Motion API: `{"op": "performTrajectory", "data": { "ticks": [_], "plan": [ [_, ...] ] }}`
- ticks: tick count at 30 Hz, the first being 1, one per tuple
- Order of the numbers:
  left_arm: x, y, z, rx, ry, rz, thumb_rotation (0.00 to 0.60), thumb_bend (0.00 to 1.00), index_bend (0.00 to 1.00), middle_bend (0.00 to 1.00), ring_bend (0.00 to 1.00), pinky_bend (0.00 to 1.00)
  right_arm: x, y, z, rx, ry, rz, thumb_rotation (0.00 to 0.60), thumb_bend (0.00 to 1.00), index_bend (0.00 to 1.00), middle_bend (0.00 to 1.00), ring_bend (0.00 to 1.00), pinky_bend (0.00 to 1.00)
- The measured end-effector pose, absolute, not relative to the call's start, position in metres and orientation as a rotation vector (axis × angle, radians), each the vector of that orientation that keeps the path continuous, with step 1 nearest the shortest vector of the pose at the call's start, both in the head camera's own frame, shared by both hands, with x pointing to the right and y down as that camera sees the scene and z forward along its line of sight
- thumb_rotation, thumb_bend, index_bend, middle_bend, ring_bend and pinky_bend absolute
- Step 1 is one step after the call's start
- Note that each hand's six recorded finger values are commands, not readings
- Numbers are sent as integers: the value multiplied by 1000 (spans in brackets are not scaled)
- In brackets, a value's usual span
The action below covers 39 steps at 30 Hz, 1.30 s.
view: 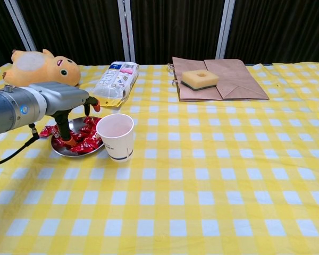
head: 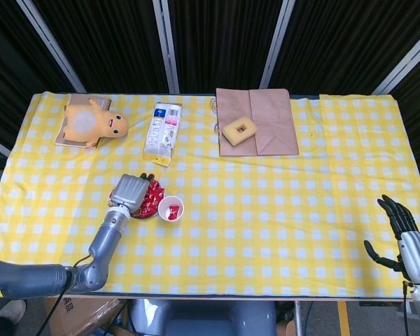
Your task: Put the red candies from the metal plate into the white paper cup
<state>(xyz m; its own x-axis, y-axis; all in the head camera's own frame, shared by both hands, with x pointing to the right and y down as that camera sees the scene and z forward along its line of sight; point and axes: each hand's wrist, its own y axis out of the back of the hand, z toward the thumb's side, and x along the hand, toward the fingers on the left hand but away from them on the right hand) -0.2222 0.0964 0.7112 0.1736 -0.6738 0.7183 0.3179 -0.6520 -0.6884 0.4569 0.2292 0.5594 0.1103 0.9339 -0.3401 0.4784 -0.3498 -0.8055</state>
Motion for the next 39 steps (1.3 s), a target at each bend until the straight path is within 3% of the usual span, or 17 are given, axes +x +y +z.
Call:
{"op": "performTrajectory", "data": {
  "ticks": [8,22,39],
  "plan": [
    [-221,99,718,-1665,320,-1611,600,204,204,220,910,917,457,229,560,-1887,-1370,1176,600,424,0,0,0,0],
    [-221,103,719,-1659,302,-1614,600,204,338,331,911,919,457,230,560,-1886,-1366,1175,600,424,0,0,0,0],
    [-225,96,729,-1625,313,-1614,600,284,410,413,911,921,456,230,560,-1884,-1364,1181,600,424,0,0,0,0]
  ]
}}
